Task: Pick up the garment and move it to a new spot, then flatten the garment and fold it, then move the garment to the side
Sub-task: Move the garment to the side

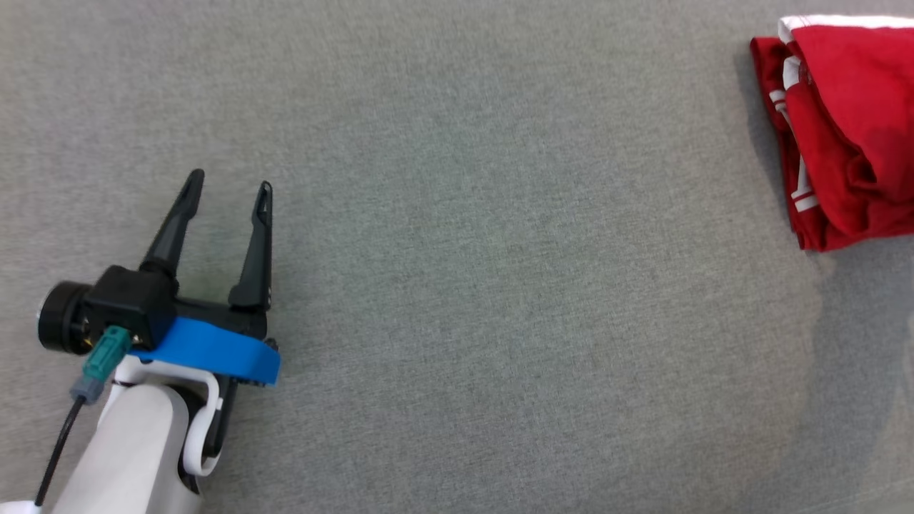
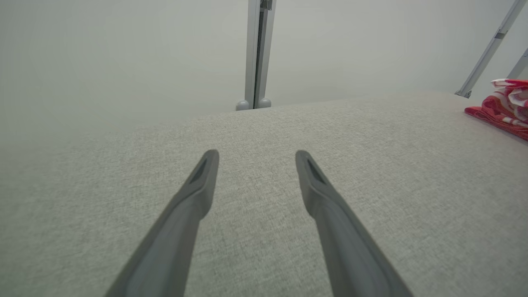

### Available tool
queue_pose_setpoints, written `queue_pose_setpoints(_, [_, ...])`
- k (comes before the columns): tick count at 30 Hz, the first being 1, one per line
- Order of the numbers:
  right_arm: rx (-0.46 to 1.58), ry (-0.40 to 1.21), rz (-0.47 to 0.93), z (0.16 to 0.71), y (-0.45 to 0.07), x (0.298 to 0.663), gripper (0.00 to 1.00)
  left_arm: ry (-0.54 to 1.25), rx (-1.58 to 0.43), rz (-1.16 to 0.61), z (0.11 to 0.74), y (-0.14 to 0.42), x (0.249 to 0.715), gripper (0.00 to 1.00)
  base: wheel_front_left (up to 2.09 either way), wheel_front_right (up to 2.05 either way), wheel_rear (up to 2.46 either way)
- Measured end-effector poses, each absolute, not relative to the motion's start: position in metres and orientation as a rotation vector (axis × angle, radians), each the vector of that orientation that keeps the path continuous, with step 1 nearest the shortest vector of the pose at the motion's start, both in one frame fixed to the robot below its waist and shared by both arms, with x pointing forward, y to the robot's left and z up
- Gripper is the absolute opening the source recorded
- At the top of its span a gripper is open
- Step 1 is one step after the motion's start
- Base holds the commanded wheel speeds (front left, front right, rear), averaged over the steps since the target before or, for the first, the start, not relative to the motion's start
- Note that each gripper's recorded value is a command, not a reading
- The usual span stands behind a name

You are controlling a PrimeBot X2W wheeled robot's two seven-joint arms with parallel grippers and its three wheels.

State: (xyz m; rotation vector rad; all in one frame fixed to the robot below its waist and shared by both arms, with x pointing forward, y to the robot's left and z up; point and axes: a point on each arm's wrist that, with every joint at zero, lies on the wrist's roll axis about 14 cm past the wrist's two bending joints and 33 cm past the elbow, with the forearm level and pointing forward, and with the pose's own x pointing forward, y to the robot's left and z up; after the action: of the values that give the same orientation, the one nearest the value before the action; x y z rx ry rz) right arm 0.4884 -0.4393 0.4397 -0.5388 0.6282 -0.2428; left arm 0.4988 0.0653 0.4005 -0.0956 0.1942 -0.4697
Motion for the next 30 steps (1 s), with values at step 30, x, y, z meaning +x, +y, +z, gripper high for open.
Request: queue_pose_setpoints(30, [0.022,0.050,-0.004,0.494,-0.216,0.409,1.00,0.067,-0.182,-0.095,0.469,0.161,0.379,1.00,0.00,0.00,0.00])
